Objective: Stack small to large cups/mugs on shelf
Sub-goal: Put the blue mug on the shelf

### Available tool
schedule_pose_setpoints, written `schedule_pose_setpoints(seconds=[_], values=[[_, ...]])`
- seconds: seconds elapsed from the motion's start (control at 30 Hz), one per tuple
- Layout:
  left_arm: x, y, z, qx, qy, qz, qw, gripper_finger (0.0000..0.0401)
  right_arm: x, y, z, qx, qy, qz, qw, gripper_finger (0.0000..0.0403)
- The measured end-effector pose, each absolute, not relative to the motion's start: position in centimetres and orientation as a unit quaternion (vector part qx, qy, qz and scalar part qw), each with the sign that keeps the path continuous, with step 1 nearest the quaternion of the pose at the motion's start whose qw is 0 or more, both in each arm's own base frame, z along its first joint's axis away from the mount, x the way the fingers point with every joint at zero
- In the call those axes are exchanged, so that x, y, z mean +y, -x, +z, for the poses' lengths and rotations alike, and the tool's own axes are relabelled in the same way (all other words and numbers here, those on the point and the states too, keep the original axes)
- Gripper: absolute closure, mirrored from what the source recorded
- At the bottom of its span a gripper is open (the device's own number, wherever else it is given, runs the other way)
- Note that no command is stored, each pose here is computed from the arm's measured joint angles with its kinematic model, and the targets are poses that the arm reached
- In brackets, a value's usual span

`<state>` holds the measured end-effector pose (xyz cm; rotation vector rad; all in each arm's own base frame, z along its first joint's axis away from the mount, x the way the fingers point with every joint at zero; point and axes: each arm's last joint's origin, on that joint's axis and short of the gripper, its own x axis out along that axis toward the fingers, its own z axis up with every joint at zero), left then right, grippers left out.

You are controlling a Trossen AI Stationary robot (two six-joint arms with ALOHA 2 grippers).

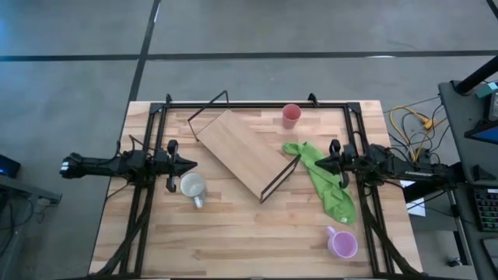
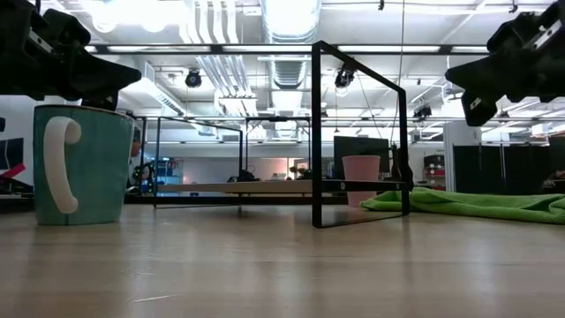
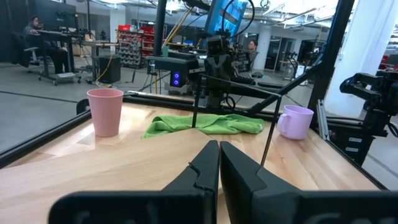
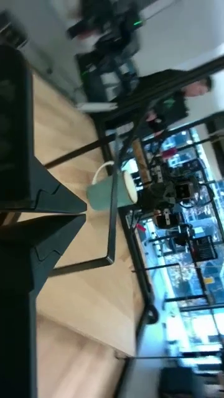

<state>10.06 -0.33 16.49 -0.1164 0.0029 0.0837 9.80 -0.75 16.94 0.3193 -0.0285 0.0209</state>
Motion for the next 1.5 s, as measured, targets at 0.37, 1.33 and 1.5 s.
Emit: schedule_pose_setpoints(seconds=[0.37,1.33,1.5], values=[[-0.1,-10.1,17.0,-0.027,0.074,0.084,0.993,0.0401,-0.7,-9.6,18.7,-0.102,-0.17,0.026,0.98,0.0394],[0.4,-13.1,42.5,-0.036,0.04,0.212,0.976,0.0401,-0.1,-5.8,41.3,-0.109,-0.172,0.057,0.977,0.0394],[0.5,-13.0,43.2,0.066,0.011,0.227,0.972,0.0401,-0.1,-5.8,43.6,-0.122,-0.145,0.056,0.98,0.0394]])
